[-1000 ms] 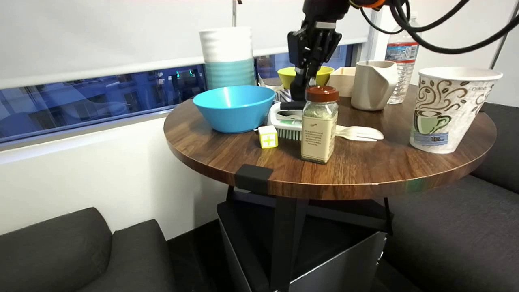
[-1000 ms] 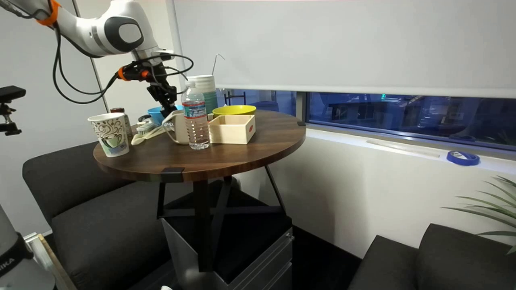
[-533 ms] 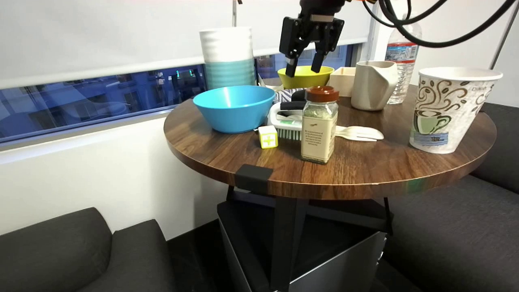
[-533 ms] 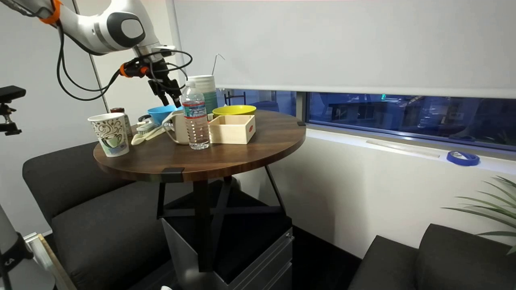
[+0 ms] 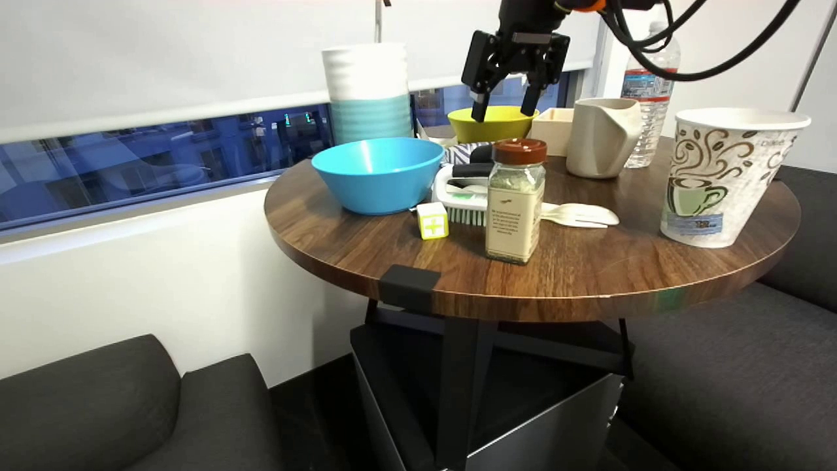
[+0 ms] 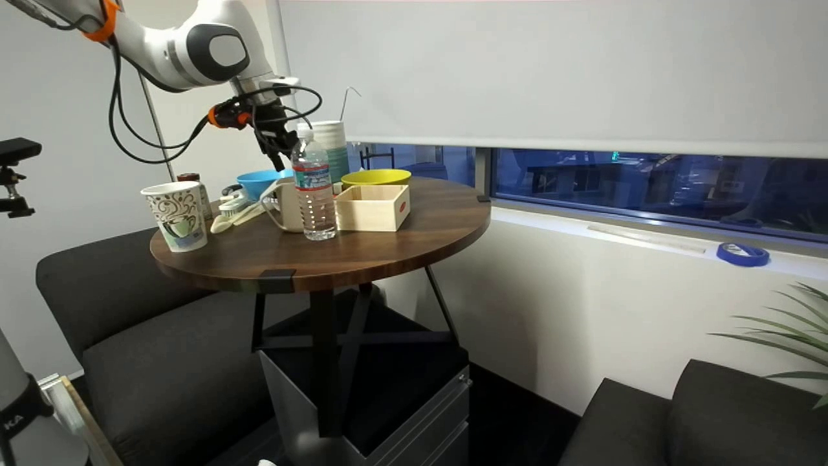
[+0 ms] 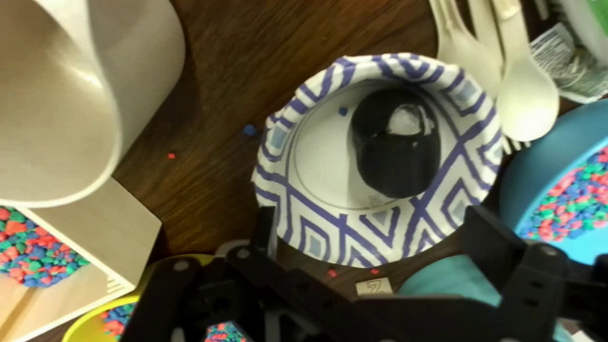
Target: Put the black object into the striped bowl and put black object into the white cup
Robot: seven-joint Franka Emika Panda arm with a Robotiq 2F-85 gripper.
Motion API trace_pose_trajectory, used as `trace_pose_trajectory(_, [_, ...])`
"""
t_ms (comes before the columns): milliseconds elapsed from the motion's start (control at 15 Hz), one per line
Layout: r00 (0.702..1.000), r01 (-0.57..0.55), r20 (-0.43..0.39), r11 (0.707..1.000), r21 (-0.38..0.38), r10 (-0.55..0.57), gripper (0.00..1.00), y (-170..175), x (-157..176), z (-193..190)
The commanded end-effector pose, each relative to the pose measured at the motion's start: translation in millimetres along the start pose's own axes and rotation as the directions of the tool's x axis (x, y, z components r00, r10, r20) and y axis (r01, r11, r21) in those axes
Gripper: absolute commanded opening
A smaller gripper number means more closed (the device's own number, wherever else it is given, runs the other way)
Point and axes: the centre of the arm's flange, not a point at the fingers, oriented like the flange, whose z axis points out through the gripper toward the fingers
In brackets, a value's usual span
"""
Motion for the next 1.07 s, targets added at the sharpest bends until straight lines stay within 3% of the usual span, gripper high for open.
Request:
trace_pose_trajectory(0, [0.997, -0.080, 0.006, 0.997, 0.017, 0.080, 1.00, 24, 18, 13])
trace_pose_trajectory(267, [0.992, -0.122, 0.038, 0.992, 0.002, 0.122, 1.00, 40, 22, 28])
trace_pose_trajectory(1000, [0.988, -0.139, 0.076, 0.990, 0.018, 0.137, 1.00, 38, 27, 40])
